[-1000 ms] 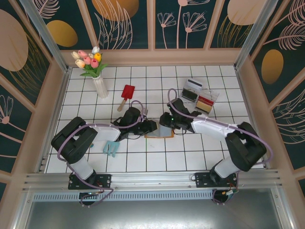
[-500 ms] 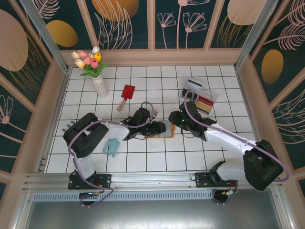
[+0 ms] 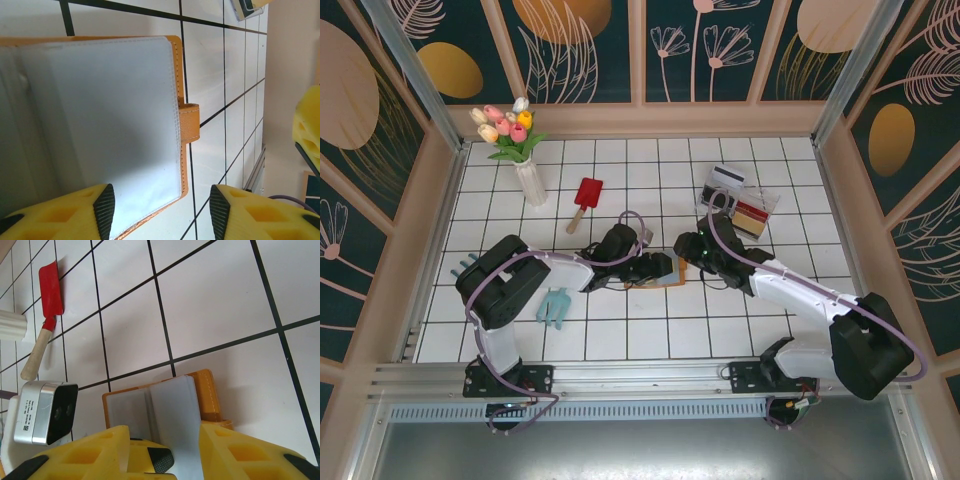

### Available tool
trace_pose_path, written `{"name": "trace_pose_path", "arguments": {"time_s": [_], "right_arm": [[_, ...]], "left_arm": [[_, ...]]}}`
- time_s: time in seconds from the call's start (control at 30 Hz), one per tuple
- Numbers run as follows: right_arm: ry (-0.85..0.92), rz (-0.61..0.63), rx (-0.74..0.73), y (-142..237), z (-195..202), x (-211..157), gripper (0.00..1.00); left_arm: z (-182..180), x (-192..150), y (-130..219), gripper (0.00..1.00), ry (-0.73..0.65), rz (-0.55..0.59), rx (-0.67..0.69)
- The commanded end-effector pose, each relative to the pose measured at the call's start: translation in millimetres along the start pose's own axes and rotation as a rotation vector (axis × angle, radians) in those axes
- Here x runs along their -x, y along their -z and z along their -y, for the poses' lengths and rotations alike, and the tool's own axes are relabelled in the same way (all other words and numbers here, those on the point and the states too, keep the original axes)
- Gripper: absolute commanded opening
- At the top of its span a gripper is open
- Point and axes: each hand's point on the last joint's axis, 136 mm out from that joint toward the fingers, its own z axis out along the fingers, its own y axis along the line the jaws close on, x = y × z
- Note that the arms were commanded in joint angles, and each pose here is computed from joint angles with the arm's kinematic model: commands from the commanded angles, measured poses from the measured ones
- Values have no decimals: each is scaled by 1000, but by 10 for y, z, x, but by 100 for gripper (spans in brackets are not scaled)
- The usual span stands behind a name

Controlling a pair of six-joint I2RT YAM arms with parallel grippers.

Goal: Take the credit cards out of the card holder

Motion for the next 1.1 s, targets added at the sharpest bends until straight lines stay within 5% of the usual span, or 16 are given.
{"name": "trace_pose_path", "arguments": {"time_s": [0.0,0.3,0.6,1.07], "right_arm": [[-20,28,11,27,9,49,42],[19,-79,37,-118,-85,-116,38],[100,-220,4,-440,-198,-401,37],[115,-274,-119,-598,62,-559,44]], "left_arm": [[185,28,44,57,-46,12,-50],[4,185,459,40,-95,146,170],[-492,270,896,35,-21,253,359],[-387,248,618,35,8,169,264]]}}
